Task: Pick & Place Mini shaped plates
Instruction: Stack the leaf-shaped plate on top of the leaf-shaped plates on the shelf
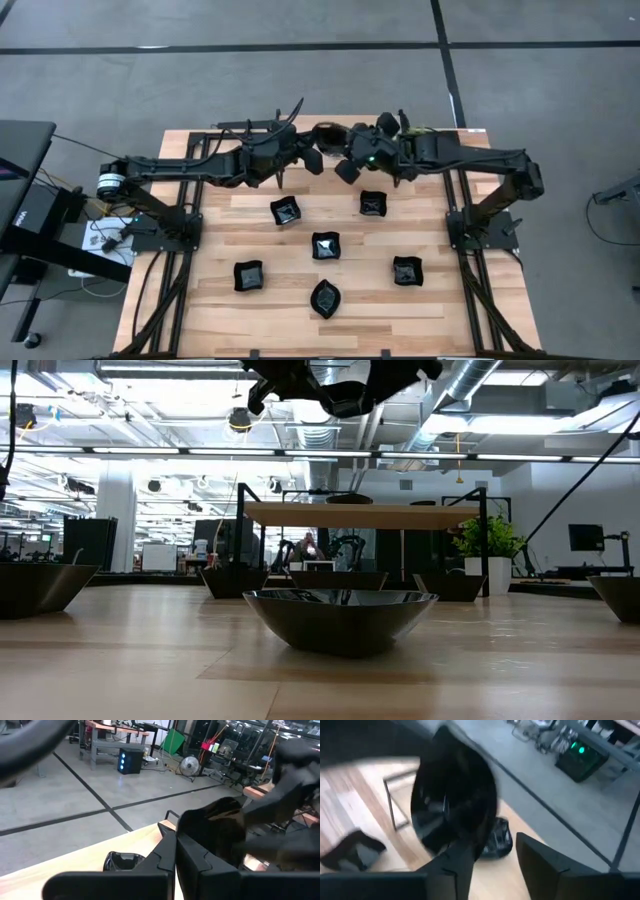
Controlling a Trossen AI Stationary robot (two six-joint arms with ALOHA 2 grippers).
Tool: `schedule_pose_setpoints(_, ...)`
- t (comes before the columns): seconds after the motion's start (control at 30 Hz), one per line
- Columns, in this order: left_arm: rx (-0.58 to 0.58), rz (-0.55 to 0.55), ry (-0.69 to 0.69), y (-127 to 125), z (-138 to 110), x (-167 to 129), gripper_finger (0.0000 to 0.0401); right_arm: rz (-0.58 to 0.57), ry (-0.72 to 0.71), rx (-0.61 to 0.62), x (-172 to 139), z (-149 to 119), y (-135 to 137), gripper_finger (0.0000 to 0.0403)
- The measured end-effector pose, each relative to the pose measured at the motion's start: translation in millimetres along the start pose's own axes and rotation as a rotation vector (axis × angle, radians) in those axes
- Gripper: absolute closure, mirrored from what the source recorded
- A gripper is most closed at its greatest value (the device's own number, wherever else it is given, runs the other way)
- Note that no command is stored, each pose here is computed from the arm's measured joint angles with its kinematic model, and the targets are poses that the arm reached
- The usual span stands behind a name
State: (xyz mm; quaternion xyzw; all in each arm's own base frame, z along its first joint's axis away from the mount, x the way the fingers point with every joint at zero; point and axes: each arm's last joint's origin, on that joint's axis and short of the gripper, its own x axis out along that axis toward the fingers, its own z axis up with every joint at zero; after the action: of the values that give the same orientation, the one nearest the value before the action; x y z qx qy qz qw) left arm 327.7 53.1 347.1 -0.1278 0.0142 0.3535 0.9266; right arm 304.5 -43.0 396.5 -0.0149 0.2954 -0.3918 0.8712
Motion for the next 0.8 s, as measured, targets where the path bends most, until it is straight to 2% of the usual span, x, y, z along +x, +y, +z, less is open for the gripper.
schedule_pose_setpoints(0.2,0.001,0.000,0.001,0.0,-0.2,0.0,0.0396,-0.008,-0.008,-0.001,-6.6,1.1,-9.2,0.0290)
schedule_pose_setpoints(0.8,-0.007,-0.002,-0.006,-0.3,0.5,-0.1,0.0396,0.002,-0.022,0.024,-7.3,3.5,-11.4,0.0285)
